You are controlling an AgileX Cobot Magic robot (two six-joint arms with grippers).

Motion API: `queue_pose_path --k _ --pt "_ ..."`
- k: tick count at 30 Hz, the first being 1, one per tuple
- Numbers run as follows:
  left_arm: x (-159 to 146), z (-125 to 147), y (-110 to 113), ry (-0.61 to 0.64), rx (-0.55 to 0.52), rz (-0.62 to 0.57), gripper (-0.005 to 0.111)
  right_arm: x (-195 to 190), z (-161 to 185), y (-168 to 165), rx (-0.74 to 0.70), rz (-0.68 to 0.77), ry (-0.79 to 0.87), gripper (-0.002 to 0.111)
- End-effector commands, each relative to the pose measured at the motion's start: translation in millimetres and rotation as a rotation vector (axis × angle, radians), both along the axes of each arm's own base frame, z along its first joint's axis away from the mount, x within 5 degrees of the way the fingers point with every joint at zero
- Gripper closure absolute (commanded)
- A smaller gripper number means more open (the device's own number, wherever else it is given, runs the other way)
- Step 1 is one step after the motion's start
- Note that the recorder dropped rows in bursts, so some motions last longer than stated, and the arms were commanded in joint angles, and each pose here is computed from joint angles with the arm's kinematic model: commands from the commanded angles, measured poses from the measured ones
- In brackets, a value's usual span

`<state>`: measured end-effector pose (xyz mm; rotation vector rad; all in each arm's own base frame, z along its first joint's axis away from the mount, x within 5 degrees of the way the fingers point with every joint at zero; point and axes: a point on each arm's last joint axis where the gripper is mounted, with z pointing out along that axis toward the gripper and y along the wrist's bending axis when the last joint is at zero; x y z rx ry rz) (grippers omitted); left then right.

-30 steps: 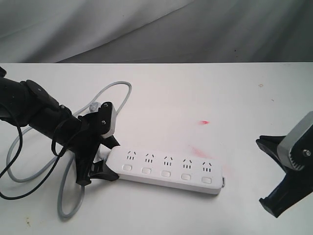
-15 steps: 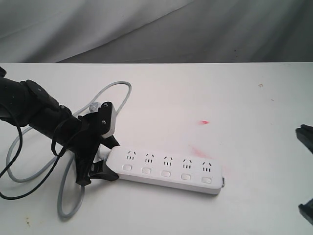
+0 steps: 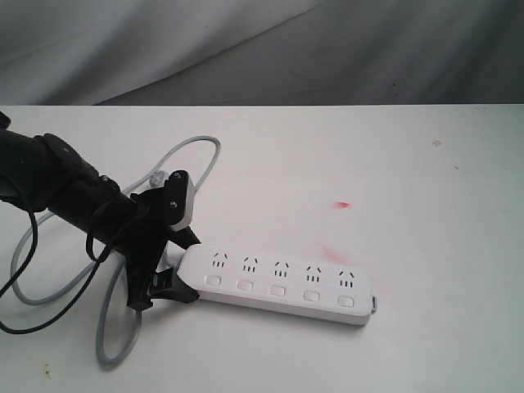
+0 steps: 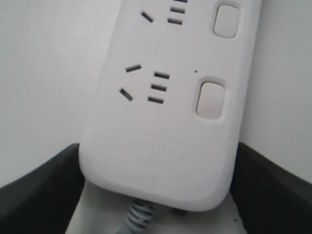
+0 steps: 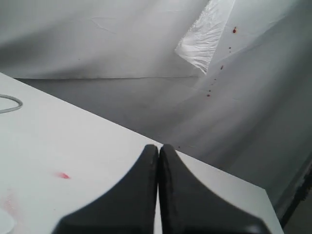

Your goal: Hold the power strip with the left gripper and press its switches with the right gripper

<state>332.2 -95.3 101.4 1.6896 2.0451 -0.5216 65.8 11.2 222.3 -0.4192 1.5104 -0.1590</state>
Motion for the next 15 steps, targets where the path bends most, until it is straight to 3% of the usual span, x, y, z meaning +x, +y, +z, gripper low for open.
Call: queue_pose_path --k 1,7,9,15 --pt "-0.8 -0.4 -1.2 0.003 0.003 -0.014 0.041 -0.3 -2.0 -2.4 0.054 -0.027 0.008 0.108" --pt "-0.8 -0.4 -1.2 0.003 0.003 -0.014 0.041 -0.6 -2.0 -0.1 0.148 -0.001 0.025 0.108" --pt "-0.8 -0.4 -1.2 0.003 0.003 -0.014 0.041 -0.3 -2.3 -2.2 0.064 -0.025 0.014 0.108" --pt "-0.8 -0.4 -1.2 0.003 0.003 -0.014 0.041 -0.1 -2.6 -3.5 0.078 -0.040 0.018 0.108"
